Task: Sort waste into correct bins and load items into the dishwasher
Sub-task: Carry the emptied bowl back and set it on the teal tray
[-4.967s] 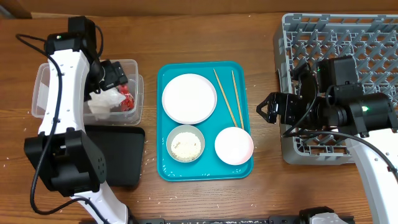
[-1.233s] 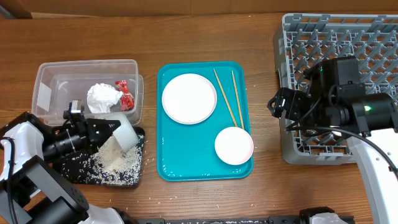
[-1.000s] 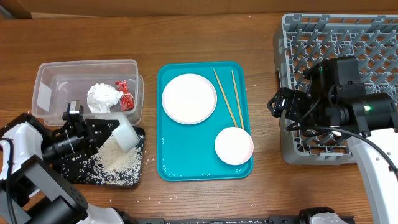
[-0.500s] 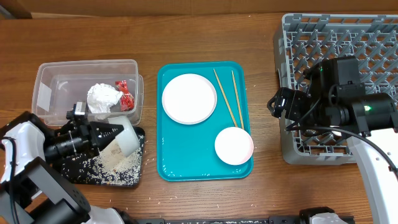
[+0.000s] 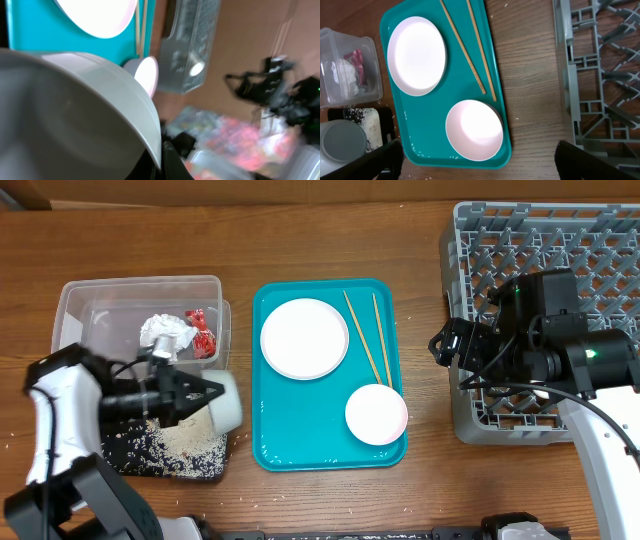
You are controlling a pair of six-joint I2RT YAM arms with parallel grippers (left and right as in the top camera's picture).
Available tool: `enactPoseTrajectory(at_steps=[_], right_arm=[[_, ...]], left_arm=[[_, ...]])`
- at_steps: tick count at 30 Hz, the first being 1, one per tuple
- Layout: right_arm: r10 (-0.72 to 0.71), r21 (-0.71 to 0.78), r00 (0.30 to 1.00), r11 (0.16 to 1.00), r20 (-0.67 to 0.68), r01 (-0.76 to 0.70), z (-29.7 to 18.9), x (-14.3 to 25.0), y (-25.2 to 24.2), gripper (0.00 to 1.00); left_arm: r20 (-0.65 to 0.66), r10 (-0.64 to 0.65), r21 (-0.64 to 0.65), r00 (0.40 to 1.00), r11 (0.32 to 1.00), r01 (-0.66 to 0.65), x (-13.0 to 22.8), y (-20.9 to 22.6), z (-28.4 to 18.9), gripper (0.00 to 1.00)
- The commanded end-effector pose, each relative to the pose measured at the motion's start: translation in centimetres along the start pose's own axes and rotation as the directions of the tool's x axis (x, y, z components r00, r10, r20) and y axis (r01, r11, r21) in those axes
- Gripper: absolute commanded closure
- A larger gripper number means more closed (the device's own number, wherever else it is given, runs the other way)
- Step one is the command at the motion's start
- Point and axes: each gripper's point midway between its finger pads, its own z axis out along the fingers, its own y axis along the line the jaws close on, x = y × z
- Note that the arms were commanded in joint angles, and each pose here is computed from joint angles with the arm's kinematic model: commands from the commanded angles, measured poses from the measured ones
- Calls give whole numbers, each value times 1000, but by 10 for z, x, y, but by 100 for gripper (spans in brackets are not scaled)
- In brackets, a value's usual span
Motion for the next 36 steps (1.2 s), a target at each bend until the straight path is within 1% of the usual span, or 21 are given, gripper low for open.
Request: enactPoseTrajectory(at_steps=[1, 4, 5, 7, 9, 11, 13, 16, 18, 21, 22, 24, 25, 27, 28, 29, 30, 31, 32, 33, 36], right_arm=[[4, -7, 1000, 1000, 11, -4, 0, -4, 1, 2], [4, -7, 1000, 1000, 11, -4, 0, -4, 1, 2], [4, -7, 1000, 1000, 11, -4, 0, -4, 1, 2], [4, -7, 1000, 1000, 11, -4, 0, -4, 1, 2], [4, -7, 1000, 1000, 11, -4, 0, -4, 1, 2], [4, -7, 1000, 1000, 11, -4, 0, -4, 1, 2], [4, -7, 1000, 1000, 12, -4, 0, -4, 1, 2], [4, -7, 1000, 1000, 12, -4, 0, -4, 1, 2], [4, -7, 1000, 1000, 11, -4, 0, -4, 1, 2], [4, -7, 1000, 1000, 13, -4, 0, -4, 1, 1], [3, -8, 1000, 1000, 15, -3, 0, -4, 1, 1], [0, -12, 1000, 1000, 23, 0, 0, -6, 2, 0], [-2, -15, 1000, 1000, 29, 2, 0, -8, 3, 0], [-3, -16, 999, 1000, 36, 4, 0, -10, 3, 0], [-3, -14, 999, 1000, 36, 3, 0, -10, 3, 0], [-3, -14, 999, 1000, 36, 3, 0, -10, 3, 0], [-3, -14, 999, 1000, 37, 3, 0, -10, 3, 0], [-3, -14, 999, 1000, 36, 3, 0, -10, 3, 0], [-3, -14, 999, 1000, 36, 3, 0, -10, 3, 0], [-2, -14, 999, 1000, 36, 3, 0, -10, 3, 0], [-6, -19, 999, 1000, 49, 7, -1, -13, 4, 0]], left_arm=[[-72, -56, -189, 996, 981, 41, 10, 2, 24, 96], [-72, -76, -416, 995, 908, 39, 10, 17, 48, 96], [-62, -56, -531, 997, 847, 14, 10, 23, 65, 96], [-57, -5, -633, 998, 774, -32, 9, 29, 81, 96], [-35, 53, -742, 998, 667, -62, 8, 38, 95, 96], [-29, 99, -807, 995, 585, -81, 10, 43, 107, 96], [-56, 140, -839, 989, 531, -123, 16, 47, 124, 96], [-103, 168, -856, 980, 486, -173, 27, 53, 150, 96], [-115, 161, -867, 980, 466, -178, 33, 59, 161, 92], [-157, 174, -862, 972, 456, -221, 39, 66, 180, 79], [-159, 177, -861, 971, 457, -224, 38, 64, 181, 72], [-166, 190, -856, 968, 459, -237, 36, 57, 179, 62], [-169, 203, -853, 965, 460, -246, 32, 49, 176, 56], [-162, 228, -851, 960, 460, -253, 22, 33, 168, 41], [-146, 243, -855, 959, 457, -246, 15, 20, 160, 35], [-136, 268, -857, 954, 451, -249, 7, 7, 151, 27], [-133, 291, -856, 948, 448, -258, 2, -5, 143, 16], [-131, 317, -854, 939, 445, -270, -4, -19, 135, 13], [-133, 358, -848, 924, 442, -293, -9, -41, 123, 5], [-145, 386, -839, 911, 441, -320, -11, -55, 118, 0], [-166, 478, -804, 862, 440, -399, -7, -105, 96, 0]])
